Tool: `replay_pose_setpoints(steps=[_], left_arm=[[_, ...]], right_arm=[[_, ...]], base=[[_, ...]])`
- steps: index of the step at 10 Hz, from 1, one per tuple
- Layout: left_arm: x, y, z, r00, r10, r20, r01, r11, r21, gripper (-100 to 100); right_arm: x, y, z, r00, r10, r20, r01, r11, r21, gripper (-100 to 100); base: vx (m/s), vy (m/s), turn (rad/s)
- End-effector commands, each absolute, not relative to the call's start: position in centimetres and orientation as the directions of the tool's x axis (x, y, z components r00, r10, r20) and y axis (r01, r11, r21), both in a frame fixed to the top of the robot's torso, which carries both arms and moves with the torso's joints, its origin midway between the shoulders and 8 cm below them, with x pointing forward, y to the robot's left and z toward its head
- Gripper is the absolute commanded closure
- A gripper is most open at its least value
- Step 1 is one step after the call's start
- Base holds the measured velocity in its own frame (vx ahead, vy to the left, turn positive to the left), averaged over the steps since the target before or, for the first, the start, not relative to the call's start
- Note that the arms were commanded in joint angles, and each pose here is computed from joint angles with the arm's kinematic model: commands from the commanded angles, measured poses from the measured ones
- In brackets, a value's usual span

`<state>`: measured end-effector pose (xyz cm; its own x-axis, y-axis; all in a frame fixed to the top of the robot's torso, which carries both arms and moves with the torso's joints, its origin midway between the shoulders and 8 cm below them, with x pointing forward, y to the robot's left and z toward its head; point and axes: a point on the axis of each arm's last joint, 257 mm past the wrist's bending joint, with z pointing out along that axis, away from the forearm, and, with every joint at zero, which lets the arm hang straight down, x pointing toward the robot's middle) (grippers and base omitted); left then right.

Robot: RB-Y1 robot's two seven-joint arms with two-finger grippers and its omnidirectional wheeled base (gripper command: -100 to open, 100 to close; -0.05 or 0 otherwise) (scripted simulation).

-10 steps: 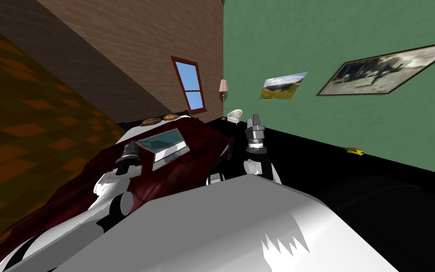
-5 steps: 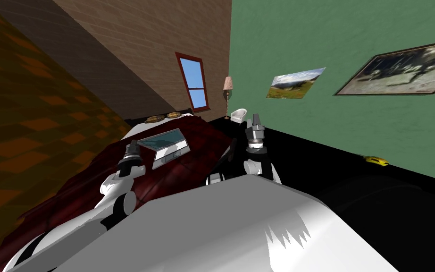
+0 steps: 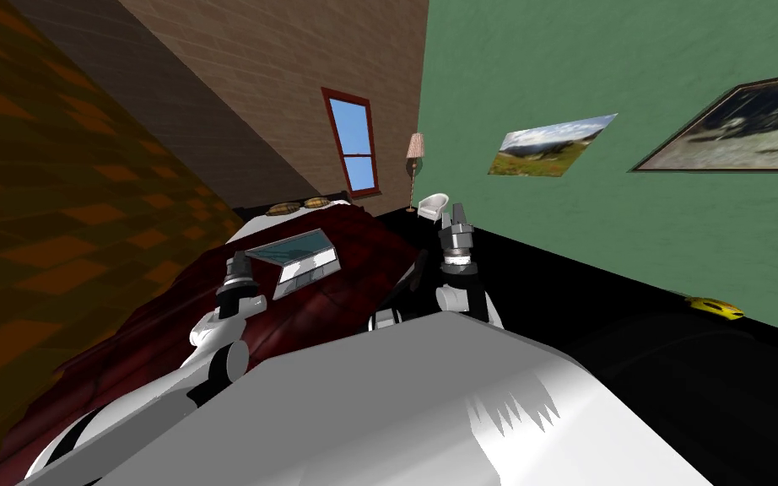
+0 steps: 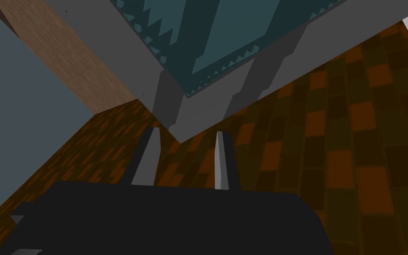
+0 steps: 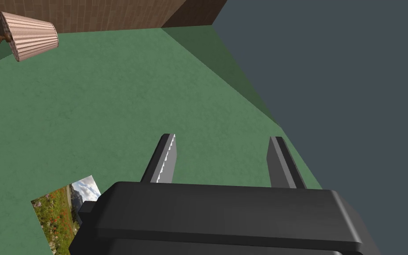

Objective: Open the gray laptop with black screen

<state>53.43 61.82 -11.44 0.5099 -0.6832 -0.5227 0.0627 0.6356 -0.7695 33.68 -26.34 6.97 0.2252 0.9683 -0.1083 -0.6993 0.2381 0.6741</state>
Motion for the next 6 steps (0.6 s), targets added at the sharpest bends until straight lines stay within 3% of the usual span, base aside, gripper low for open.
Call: replay_pose_setpoints(steps=[1,6], left_arm=[[50.9,62.7,-13.0,0.534,-0.679,-0.503,0.063,0.625,-0.778,100],[47.7,63.1,-13.9,0.564,-0.670,-0.482,0.097,0.634,-0.767,100]], right_arm=[[33.7,-26.3,7.0,0.225,0.968,-0.108,-0.699,0.238,0.674,0],[33.7,-26.3,7.0,0.225,0.968,-0.108,-0.699,0.238,0.674,0]], base=[[0.067,-0.014,-0.077],[0.072,0.004,-0.031]])
